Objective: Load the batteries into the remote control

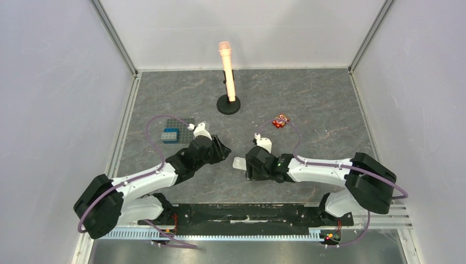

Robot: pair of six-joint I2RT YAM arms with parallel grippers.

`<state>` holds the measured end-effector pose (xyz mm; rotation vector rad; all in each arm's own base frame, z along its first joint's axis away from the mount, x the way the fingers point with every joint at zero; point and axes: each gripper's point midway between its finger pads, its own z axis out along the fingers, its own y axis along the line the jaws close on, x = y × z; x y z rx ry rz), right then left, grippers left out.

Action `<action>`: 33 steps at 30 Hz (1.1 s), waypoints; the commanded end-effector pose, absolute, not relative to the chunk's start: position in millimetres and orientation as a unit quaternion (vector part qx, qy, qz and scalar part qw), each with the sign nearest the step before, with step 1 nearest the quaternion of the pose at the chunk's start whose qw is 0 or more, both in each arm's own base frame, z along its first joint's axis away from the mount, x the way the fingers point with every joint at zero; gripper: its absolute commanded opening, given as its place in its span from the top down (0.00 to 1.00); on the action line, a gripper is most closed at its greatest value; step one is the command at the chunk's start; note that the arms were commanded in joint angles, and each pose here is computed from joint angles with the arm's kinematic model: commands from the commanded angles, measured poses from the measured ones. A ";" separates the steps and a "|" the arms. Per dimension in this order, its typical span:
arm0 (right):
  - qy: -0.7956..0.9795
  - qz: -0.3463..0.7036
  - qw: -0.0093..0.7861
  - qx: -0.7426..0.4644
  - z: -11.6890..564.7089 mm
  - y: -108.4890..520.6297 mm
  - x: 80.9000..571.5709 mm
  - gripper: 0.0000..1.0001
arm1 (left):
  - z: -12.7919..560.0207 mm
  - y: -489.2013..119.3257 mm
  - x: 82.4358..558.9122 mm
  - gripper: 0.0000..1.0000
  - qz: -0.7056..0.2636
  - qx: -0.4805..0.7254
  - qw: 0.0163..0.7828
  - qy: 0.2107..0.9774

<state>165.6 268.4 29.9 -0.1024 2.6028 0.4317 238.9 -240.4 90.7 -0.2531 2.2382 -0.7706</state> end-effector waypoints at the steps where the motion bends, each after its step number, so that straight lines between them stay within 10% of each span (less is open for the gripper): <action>1: 0.944 0.170 0.283 -0.011 43.8 289.0 185.5 0.42 | 88.0 -226.0 238.1 0.53 -0.278 -0.092 0.392 0.872; 17: 0.949 0.081 0.303 -0.019 27.0 270.3 195.4 0.86 | 94.4 -216.7 237.8 0.52 -0.272 -0.094 0.406 0.867; 33: 0.866 0.207 0.399 -0.219 136.0 289.2 226.1 0.86 | 198.2 -263.8 227.5 0.46 -0.491 0.058 0.381 0.781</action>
